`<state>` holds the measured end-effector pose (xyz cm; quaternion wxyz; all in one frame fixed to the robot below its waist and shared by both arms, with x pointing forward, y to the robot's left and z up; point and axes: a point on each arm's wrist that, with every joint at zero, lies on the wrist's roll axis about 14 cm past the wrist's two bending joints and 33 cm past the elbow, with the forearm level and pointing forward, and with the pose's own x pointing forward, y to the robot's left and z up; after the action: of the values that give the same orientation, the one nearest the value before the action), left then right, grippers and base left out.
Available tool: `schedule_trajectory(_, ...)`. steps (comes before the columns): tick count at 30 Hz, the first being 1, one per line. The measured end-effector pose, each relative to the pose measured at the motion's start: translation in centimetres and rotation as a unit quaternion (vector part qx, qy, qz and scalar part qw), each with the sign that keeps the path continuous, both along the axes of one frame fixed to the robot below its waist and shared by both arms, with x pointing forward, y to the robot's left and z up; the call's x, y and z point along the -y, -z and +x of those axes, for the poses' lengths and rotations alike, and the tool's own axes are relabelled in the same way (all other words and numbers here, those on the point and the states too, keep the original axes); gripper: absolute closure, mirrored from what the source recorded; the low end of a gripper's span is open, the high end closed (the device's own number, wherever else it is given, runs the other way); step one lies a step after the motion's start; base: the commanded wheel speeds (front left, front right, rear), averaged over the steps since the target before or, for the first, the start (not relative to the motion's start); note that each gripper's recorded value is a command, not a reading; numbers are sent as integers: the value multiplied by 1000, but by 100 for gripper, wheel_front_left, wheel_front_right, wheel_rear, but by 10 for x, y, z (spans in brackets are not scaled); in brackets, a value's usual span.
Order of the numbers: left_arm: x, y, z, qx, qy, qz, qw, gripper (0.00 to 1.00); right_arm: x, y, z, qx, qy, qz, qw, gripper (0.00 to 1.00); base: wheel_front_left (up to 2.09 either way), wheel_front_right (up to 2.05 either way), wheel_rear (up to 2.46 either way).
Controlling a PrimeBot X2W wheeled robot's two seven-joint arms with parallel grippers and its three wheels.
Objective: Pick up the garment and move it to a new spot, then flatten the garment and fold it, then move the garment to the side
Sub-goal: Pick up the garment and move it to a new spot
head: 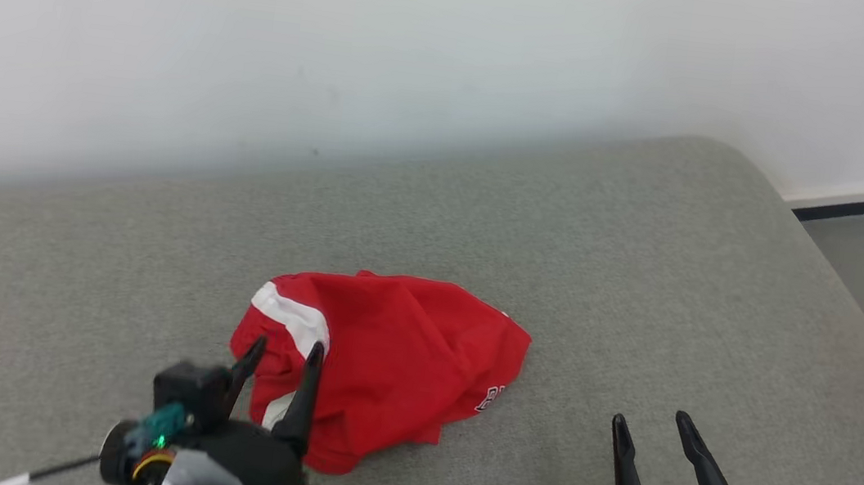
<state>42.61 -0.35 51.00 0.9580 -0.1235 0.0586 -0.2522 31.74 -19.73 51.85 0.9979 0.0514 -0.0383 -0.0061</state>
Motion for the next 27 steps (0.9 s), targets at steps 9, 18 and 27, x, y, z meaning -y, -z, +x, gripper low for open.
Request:
schedule_trajectory(9, -82, 11, -38, 44, -107, 7, 993, 0, -7, 2, 4, 2, -16, -13, 1000, 0, 0, 0, 0)
schedule_trajectory(18, -156, 9, -73, 62, -212, 17, 975, 0, -24, 10, 12, 3, -60, -35, 998, 0, 0, 0, 0)
schedule_trajectory(27, -203, 10, -97, 66, -273, 22, 959, 0, -27, 20, 8, -6, -77, -38, 996, 0, 0, 0, 0)
